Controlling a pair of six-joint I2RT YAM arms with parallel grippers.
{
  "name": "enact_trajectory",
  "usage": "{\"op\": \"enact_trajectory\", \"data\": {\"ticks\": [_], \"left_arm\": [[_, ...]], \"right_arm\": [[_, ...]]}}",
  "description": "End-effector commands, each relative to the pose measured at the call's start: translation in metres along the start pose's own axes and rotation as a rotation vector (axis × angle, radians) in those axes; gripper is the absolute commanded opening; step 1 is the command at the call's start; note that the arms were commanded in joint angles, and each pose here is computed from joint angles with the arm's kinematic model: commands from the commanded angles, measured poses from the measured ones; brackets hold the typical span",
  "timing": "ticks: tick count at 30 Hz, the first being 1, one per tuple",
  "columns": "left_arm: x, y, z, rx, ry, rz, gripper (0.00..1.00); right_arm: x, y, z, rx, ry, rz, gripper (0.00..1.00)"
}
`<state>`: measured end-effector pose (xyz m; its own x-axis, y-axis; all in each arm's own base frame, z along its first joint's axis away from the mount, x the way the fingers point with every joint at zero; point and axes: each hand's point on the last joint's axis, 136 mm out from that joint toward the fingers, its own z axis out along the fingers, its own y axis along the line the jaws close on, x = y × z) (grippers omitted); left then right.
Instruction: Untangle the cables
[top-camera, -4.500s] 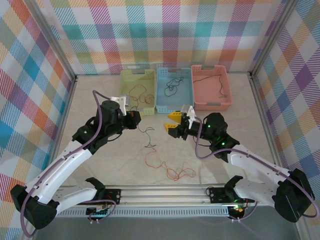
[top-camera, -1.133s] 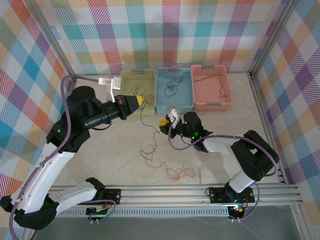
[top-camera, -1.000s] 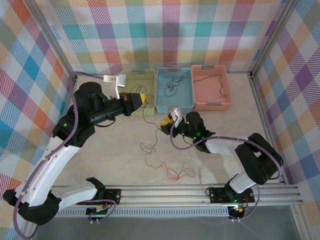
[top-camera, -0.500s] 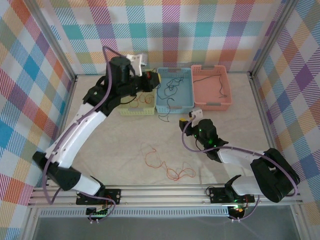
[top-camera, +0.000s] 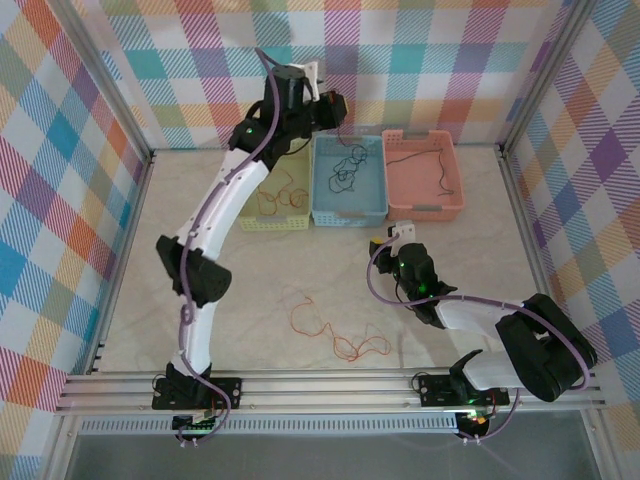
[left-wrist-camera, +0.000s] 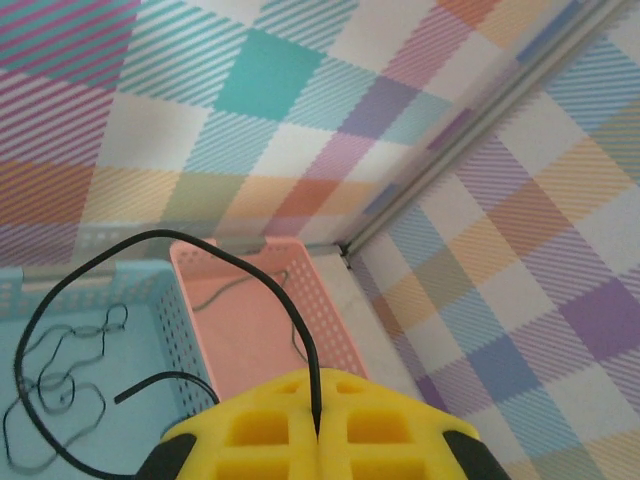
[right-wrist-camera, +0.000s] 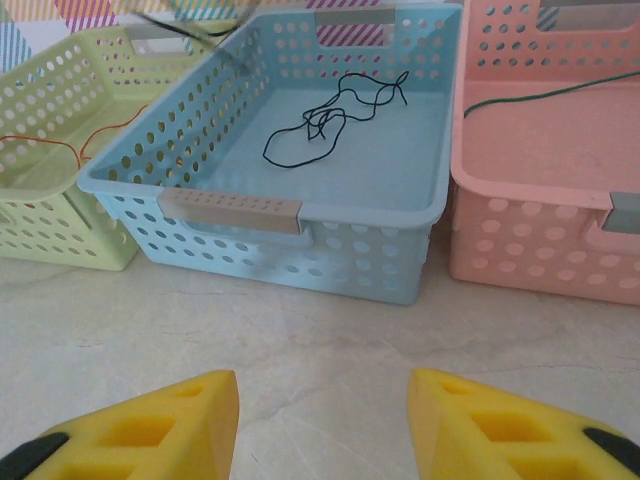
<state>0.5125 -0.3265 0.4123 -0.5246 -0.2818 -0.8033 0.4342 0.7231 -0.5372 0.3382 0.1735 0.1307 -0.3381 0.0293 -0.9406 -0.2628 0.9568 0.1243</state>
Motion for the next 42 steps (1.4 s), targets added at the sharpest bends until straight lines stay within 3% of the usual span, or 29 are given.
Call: {"op": "enact_trajectory", "data": {"ticks": [1, 8, 14, 16, 17, 22, 30, 35, 42], "left_arm": [[0.001, 0.019, 0.022, -0.021, 0.002, 0.013, 0.0], [0.056, 0.092, 0.093, -0.102, 0.077, -0.054, 0.0], [0.12, 0.126, 0.131, -0.113, 0.21, -0.13, 0.0], [0.132, 0.131, 0.133, -0.12, 0.243, -0.141, 0.11], [0.134, 0.132, 0.132, -0.128, 0.254, -0.141, 0.21], [0.122, 0.12, 0.114, -0.133, 0.265, -0.11, 0.42], [0.092, 0.083, 0.061, -0.17, 0.271, -0.063, 0.62], [0.094, 0.06, 0.032, -0.16, 0.308, -0.058, 0.6], [0.1, 0.016, -0.038, -0.109, 0.265, -0.009, 0.58]], "right_arm": [[-0.01, 0.001, 0.001, -0.01, -0.033, 0.033, 0.48], [-0.008, 0.004, 0.003, -0.025, -0.02, 0.032, 0.48], [-0.006, 0.007, 0.006, -0.039, -0.005, 0.029, 0.48], [-0.005, 0.008, 0.006, -0.042, -0.003, 0.028, 0.48], [-0.006, 0.008, 0.006, -0.044, -0.003, 0.028, 0.48], [-0.004, 0.01, 0.007, -0.052, 0.005, 0.025, 0.48], [-0.004, 0.012, 0.007, -0.061, 0.006, 0.023, 0.48], [-0.005, 0.012, 0.007, -0.063, 0.004, 0.021, 0.48], [-0.005, 0.014, 0.007, -0.077, 0.004, 0.016, 0.48]]}}
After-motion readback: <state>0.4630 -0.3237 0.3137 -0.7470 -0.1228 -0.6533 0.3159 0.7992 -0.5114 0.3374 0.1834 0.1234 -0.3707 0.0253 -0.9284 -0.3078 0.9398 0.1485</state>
